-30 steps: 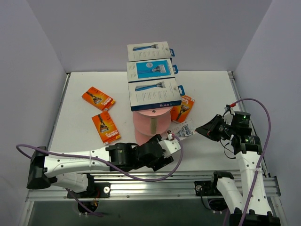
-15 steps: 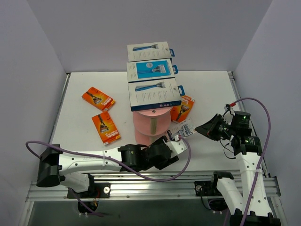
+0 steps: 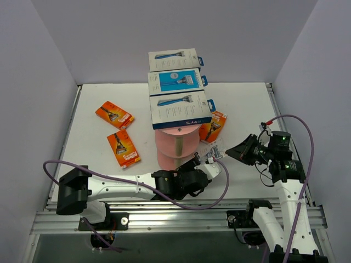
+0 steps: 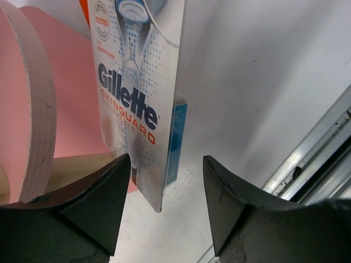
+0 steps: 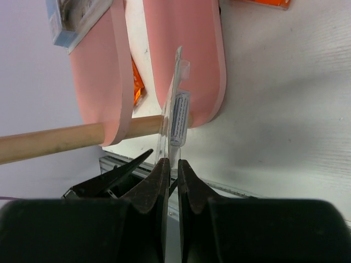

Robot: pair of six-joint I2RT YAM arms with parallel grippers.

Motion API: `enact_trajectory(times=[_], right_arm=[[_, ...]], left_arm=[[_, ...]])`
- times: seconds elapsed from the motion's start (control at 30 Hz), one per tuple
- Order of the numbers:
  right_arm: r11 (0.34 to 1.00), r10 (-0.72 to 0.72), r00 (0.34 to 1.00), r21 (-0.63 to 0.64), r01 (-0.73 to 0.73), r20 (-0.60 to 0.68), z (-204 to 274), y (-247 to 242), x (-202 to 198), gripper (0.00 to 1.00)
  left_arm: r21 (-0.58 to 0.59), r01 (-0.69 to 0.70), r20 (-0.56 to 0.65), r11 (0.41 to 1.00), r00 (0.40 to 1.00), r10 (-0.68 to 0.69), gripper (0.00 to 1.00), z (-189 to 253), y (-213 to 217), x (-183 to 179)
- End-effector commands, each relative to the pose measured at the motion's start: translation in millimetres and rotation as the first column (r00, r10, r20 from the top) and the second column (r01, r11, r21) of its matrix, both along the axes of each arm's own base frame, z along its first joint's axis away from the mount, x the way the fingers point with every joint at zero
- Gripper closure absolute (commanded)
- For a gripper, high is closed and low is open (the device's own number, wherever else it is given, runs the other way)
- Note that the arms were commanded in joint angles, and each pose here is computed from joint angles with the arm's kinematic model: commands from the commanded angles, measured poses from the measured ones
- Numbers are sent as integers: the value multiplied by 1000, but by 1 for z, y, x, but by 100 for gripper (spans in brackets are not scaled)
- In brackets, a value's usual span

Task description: Place and organize the shaving razors onto the shelf

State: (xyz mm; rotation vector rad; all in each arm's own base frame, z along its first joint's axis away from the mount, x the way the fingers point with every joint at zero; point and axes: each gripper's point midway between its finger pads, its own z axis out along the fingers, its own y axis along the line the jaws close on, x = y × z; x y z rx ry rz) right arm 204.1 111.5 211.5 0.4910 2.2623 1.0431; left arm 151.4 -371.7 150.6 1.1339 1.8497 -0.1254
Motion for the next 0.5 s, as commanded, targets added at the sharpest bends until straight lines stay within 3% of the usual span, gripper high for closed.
enact_trajectory(times=[0.0,0.13,0.27,0.47], right_arm=[[994,82,996,70,-80,-30,1,16,-16,100],[994,89,995,73,-87,-35,-2,17,-18,100],[993,95,995,72,-92,-35,-2,18,-19,100],[993,99,995,71,-96,-32,-2,18,-19,100]], left_arm=[[-65,-43,63,997,997,47,35,16,-10,11],[-58,-68,90,996,993,73,32,15,-9,16],[-47,-101,123,994,987,106,35,17,-5,22],[-34,-91,133,995,987,95,64,17,-5,23]])
